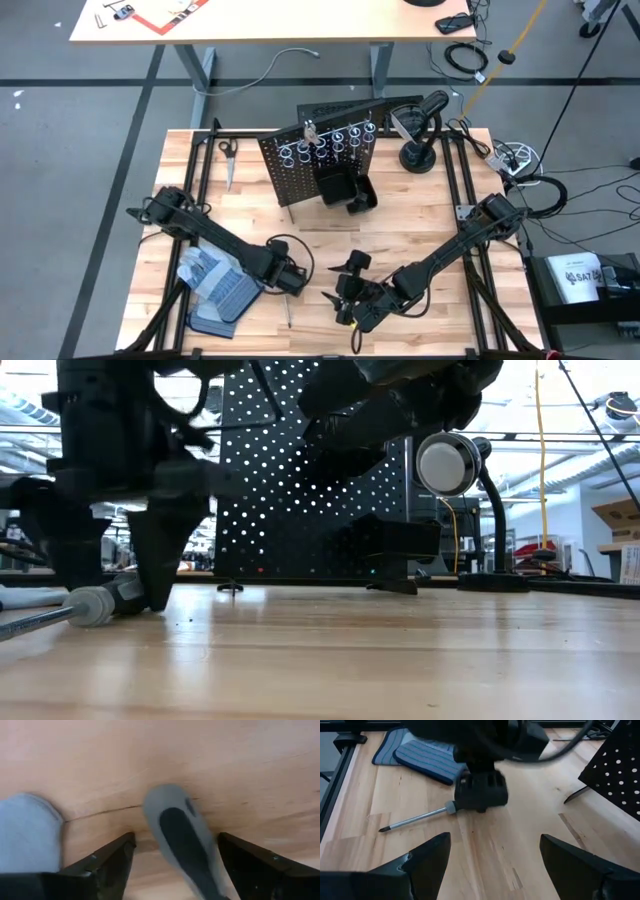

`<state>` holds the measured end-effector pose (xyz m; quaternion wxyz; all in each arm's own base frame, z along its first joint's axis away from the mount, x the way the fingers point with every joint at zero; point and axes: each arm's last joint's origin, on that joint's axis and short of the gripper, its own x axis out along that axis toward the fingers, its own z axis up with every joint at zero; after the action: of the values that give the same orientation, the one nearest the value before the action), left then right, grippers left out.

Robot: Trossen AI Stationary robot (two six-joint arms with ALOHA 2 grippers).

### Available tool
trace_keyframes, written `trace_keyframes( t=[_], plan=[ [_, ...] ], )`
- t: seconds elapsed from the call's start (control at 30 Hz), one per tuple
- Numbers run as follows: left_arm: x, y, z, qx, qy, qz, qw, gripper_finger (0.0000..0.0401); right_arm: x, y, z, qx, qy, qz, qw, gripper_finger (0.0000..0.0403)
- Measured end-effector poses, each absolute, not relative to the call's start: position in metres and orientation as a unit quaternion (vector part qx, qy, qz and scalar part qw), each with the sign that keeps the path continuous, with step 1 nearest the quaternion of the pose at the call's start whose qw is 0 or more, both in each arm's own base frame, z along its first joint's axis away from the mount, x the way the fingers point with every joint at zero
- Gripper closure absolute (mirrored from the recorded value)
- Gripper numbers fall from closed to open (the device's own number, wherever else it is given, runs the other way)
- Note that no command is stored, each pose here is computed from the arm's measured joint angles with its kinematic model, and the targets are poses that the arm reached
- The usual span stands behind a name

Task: Hang tools onto peg board
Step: Hang the gray screwdriver on the black pegboard

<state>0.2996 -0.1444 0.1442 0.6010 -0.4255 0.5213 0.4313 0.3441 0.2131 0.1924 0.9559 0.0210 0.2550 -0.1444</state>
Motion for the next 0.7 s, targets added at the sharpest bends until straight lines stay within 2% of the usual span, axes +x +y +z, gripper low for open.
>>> trace_keyframes(
  t=[0.13, 0.3, 0.33, 0.7],
  plan=[
    [0.301, -0.146, 0.133, -0.407, 0.53, 0.439, 0.6, 0.0143, 0.344, 0.213, 0.192, 0.021, 0.257, -0.145, 0.955, 0.0102],
    [0.303, -0.148, 0.131, -0.392, 0.523, 0.428, 0.625, 0.0251, 0.344, 0.213, 0.192, 0.021, 0.257, -0.146, 0.955, 0.0102],
    [0.303, -0.149, 0.131, -0.388, 0.521, 0.427, 0.629, 0.0262, 0.344, 0.213, 0.192, 0.021, 0.257, -0.147, 0.955, 0.0102],
    [0.304, -0.15, 0.129, -0.358, 0.534, 0.396, 0.655, 0.0261, 0.343, 0.212, 0.19, 0.022, 0.259, -0.152, 0.954, 0.0102]
  ],
)
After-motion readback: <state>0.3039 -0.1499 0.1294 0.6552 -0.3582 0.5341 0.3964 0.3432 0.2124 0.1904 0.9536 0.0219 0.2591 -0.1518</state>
